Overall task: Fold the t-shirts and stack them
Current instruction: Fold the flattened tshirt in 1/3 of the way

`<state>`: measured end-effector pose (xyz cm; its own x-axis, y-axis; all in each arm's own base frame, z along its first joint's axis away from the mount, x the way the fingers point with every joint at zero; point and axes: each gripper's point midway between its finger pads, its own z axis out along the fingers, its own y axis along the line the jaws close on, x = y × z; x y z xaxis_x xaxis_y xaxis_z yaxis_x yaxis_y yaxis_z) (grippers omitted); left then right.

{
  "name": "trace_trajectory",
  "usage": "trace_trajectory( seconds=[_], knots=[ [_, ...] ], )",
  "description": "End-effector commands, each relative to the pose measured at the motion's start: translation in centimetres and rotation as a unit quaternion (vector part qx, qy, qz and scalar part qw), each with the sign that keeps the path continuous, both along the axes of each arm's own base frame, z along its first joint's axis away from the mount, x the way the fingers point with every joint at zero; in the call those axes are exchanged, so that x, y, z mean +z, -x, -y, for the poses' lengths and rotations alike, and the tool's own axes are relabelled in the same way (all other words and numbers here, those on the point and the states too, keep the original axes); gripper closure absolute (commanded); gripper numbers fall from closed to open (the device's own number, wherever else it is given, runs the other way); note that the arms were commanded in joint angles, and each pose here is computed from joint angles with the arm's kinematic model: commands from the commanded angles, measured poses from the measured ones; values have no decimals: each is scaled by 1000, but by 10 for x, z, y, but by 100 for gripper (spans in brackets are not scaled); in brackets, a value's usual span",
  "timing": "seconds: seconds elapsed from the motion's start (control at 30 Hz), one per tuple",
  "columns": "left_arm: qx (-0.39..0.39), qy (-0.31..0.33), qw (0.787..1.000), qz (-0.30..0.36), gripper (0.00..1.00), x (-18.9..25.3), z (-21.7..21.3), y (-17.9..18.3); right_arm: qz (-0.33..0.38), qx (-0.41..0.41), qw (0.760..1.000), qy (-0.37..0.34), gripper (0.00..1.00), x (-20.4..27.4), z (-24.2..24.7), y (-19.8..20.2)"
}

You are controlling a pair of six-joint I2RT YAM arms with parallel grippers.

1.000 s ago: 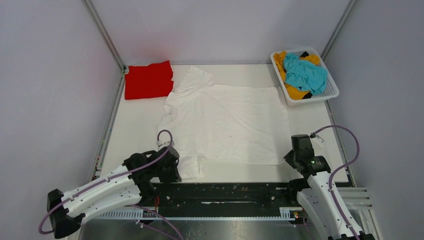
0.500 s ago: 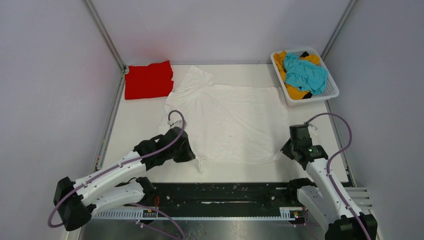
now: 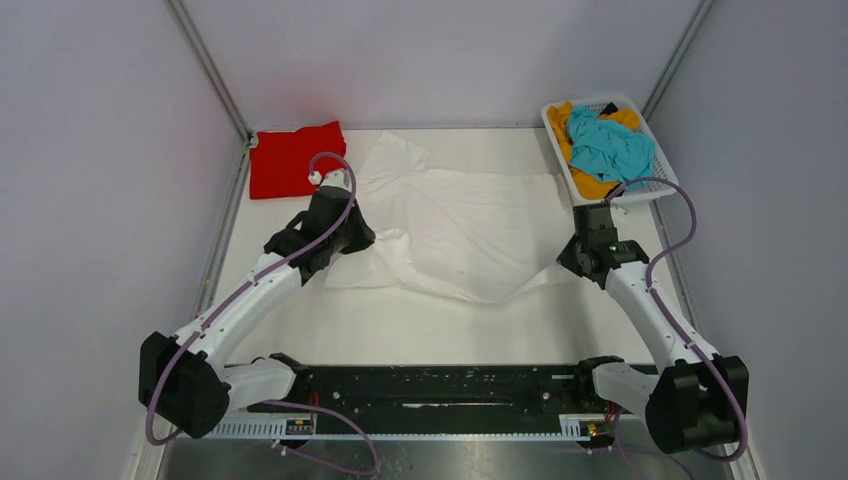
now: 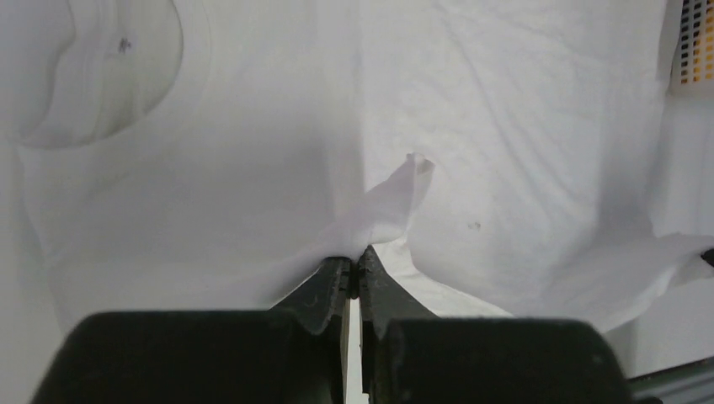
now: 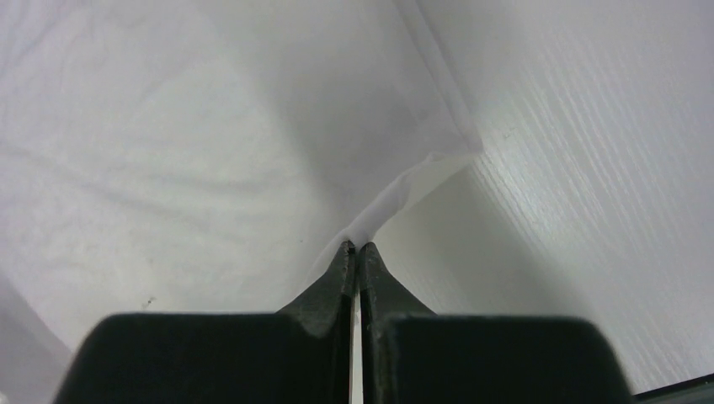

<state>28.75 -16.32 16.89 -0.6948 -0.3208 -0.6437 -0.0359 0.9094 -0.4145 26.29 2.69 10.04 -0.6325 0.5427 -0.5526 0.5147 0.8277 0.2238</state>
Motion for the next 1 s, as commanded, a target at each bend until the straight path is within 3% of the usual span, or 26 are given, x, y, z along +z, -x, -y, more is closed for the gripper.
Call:
trace_trajectory(
  seconds=[0.0, 0.3, 0.67, 0.8, 0.87, 0.93, 0.97],
  knots=[
    [-1, -14, 998, 60, 100, 29, -2, -44, 22, -19, 999, 38, 100, 22, 15, -24],
    [-15, -33, 996, 80, 100, 33, -7, -94, 24, -30, 998, 44, 100, 29, 16, -63],
    [-3, -47, 998, 40, 100, -9, -18, -145, -12, -68, 996, 51, 100, 7, 28, -88],
    [1, -46, 998, 36, 98, -21, -20, -166, -28, -74, 995, 57, 88, -1, 31, -98],
    [5, -47, 998, 32, 82, -22, -22, -176, -38, -78, 995, 57, 82, -4, 32, -100],
    [7, -46, 998, 30, 46, -22, -22, -183, -39, -78, 995, 54, 59, -2, 31, -101],
    [7, -46, 998, 30, 34, -20, -21, -185, -37, -78, 995, 53, 49, 0, 31, -101]
  ],
)
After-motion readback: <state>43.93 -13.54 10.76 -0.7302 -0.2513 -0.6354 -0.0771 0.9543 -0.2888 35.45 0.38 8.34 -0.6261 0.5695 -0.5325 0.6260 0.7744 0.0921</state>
